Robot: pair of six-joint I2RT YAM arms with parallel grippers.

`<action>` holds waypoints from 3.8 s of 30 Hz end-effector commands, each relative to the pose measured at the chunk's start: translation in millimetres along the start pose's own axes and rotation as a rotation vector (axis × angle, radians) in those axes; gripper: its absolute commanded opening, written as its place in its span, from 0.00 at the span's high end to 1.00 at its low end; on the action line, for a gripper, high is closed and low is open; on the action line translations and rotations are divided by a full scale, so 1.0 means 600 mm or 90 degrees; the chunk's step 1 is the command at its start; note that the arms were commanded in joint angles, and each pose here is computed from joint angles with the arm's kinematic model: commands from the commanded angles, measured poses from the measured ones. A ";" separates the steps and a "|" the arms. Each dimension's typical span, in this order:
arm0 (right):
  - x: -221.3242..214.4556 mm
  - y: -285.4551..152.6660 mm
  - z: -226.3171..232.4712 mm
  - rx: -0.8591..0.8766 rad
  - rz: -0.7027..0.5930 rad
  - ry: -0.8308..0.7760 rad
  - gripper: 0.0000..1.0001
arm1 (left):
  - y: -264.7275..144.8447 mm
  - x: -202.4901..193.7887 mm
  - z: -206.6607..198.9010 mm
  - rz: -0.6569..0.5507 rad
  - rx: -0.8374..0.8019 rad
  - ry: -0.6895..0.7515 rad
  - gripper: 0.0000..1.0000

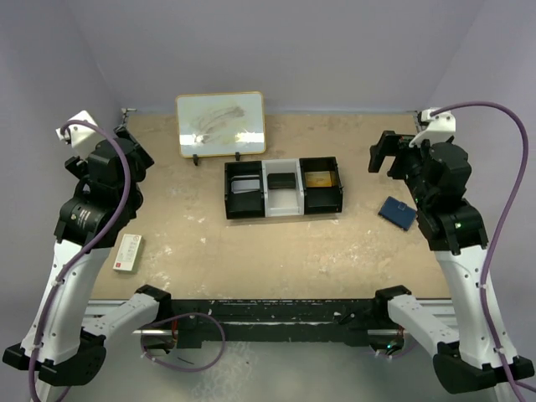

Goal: Take the credit cards out of the card holder

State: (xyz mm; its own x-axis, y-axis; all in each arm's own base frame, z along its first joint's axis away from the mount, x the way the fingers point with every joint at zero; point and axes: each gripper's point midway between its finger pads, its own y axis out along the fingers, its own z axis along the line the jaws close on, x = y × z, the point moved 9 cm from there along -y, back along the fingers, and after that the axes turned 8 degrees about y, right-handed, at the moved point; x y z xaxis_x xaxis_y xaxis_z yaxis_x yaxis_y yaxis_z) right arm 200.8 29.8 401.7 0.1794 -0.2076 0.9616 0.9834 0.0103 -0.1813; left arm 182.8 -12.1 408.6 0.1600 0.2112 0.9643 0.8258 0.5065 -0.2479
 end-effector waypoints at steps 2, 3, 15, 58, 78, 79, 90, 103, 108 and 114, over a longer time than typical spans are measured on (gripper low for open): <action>-0.030 0.030 -0.019 -0.058 0.029 0.041 0.00 | 0.015 -0.005 -0.015 -0.001 -0.026 -0.011 0.23; -0.039 0.041 -0.024 -0.072 0.043 0.048 0.00 | 0.018 -0.010 -0.019 0.010 -0.035 -0.007 0.23; -0.153 0.190 -0.175 -0.331 0.199 0.184 0.00 | 0.074 -0.159 -0.112 0.234 -0.269 0.002 0.20; -0.361 0.110 -0.085 -0.216 0.387 0.286 0.30 | 0.009 -0.194 -0.101 0.261 -0.497 -0.087 0.21; -0.469 0.060 -0.096 -0.300 0.503 0.367 0.29 | -0.017 -0.268 -0.120 0.363 -0.623 -0.185 0.26; -0.475 0.057 -0.092 -0.278 0.509 0.374 0.31 | -0.018 -0.274 -0.122 0.370 -0.623 -0.182 0.26; -0.524 0.037 -0.023 -0.021 0.601 0.391 0.43 | -0.058 -0.348 -0.194 0.436 -0.658 -0.152 0.29; -0.440 0.019 0.021 0.009 0.556 0.306 0.36 | -0.157 -0.443 -0.314 0.479 -0.679 -0.126 0.34; -0.473 0.011 0.015 0.001 0.617 0.306 0.40 | -0.177 -0.481 -0.337 0.502 -0.694 -0.097 0.36; -0.518 0.007 0.009 0.011 0.651 0.316 0.49 | -0.189 -0.529 -0.356 0.536 -0.712 -0.079 0.37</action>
State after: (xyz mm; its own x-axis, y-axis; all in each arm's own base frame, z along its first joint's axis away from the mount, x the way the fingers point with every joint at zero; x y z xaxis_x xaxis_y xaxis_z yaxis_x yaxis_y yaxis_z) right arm 155.7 99.5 115.3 0.8563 -0.4746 0.2036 0.4122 0.3906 -0.8231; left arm 146.6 -292.5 138.5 0.8378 0.1631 0.5210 0.4853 -0.6594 -0.5741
